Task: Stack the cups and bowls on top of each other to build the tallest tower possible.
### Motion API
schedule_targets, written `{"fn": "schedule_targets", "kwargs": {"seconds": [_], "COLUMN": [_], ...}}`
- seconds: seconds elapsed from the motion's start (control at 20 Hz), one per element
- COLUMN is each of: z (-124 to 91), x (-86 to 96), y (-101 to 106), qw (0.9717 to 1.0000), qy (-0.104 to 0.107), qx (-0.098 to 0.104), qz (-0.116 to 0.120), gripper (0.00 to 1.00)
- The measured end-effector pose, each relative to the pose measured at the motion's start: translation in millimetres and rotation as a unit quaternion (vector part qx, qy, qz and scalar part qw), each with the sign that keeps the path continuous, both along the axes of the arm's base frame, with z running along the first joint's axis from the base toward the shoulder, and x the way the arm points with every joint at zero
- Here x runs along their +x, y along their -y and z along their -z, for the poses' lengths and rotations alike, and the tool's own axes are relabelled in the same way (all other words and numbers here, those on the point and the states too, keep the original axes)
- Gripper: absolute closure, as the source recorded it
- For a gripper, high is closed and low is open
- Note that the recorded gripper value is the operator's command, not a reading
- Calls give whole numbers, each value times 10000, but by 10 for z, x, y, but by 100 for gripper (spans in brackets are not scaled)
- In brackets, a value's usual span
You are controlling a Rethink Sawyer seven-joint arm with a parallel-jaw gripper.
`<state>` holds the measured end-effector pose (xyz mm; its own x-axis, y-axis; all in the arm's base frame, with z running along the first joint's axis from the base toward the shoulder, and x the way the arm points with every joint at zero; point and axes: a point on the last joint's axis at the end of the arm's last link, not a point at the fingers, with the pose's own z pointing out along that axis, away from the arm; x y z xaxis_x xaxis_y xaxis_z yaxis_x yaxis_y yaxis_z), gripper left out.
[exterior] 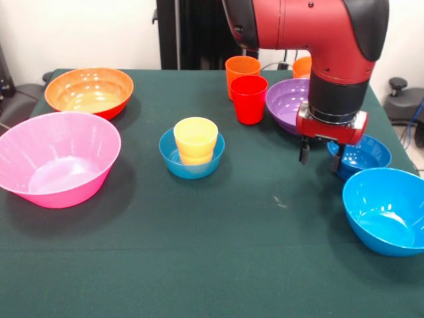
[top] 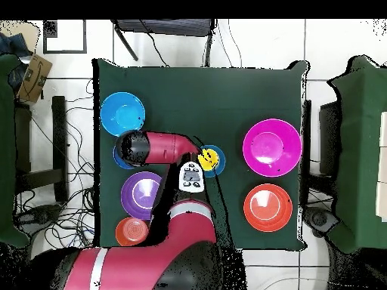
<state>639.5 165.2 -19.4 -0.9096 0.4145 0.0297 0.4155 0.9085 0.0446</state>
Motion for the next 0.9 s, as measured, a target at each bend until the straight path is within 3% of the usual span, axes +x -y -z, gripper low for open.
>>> {"fn": "schedule_targets", "kwargs": {"seconds": [0.4, 0.9], "z": [-47, -108], "x": [-1, -13], "y": [-36, -7], "qw": [9998, 9994], "qy": [6, 98], "qx": [198, 98], "qz": [-60, -311], "gripper": [0, 0]}}
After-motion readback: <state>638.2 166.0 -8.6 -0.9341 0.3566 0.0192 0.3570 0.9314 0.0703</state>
